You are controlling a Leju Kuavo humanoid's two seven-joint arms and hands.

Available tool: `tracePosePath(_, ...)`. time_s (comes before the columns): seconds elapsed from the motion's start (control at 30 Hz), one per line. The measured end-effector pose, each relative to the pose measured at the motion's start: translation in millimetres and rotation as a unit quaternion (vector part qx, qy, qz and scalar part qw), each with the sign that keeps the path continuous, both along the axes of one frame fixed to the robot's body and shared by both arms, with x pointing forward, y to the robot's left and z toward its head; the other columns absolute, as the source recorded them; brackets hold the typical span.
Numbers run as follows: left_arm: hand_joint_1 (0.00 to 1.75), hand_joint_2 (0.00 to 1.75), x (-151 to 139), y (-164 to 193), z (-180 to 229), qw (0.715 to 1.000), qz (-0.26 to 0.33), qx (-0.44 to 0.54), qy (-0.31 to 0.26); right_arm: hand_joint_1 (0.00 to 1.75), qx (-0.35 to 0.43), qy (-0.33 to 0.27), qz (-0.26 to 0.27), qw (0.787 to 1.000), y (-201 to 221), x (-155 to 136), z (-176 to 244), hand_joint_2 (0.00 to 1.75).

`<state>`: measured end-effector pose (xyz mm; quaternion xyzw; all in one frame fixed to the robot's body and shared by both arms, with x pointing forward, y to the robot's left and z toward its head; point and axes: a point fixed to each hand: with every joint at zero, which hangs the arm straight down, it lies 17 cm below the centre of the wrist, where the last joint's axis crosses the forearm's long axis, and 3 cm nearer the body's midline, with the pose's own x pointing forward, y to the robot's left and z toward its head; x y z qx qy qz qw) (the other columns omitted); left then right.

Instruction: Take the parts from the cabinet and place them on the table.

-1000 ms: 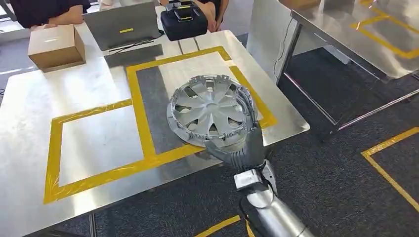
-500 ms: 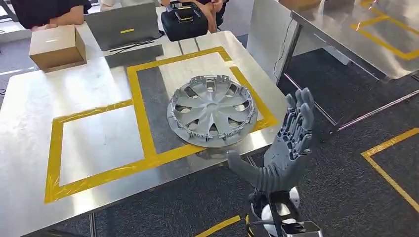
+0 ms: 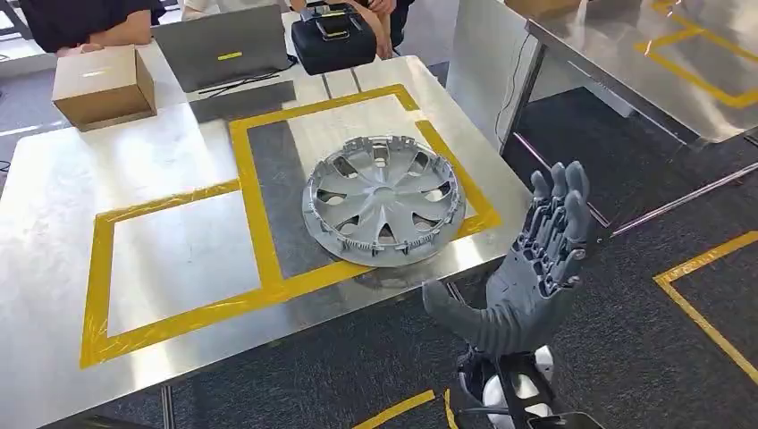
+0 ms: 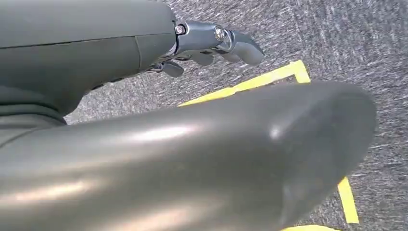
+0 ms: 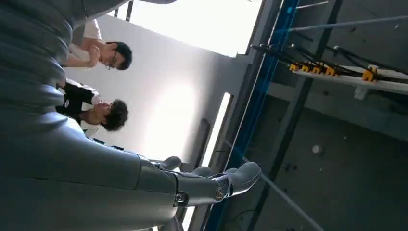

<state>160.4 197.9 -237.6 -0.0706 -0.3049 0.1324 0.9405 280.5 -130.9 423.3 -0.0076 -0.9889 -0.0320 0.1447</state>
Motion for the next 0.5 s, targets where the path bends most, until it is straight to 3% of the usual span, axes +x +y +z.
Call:
tracePosePath(0.3, 0.0, 0.0, 0.7, 0.5, 0.3, 1.0, 0.003, -0.005, 0.001, 0.0, 0.0, 0.004, 0.015, 1.0, 2.2, -0.1, -0.5, 1.75)
tracePosePath(0.33, 0.0, 0.0, 0.9, 1.2, 0.2, 1.0, 0.006, -0.006, 0.001, 0.0, 0.0, 0.005, 0.016, 1.0, 2.2, 0.1, -0.6, 0.0)
tracePosePath(0.5, 0.0, 0.0, 0.9, 3.5, 0.0, 1.0, 0.015, -0.006, 0.002, 0.0, 0.0, 0.01, 0.03, 0.999, 4.2, 1.4, -1.4, 0.0)
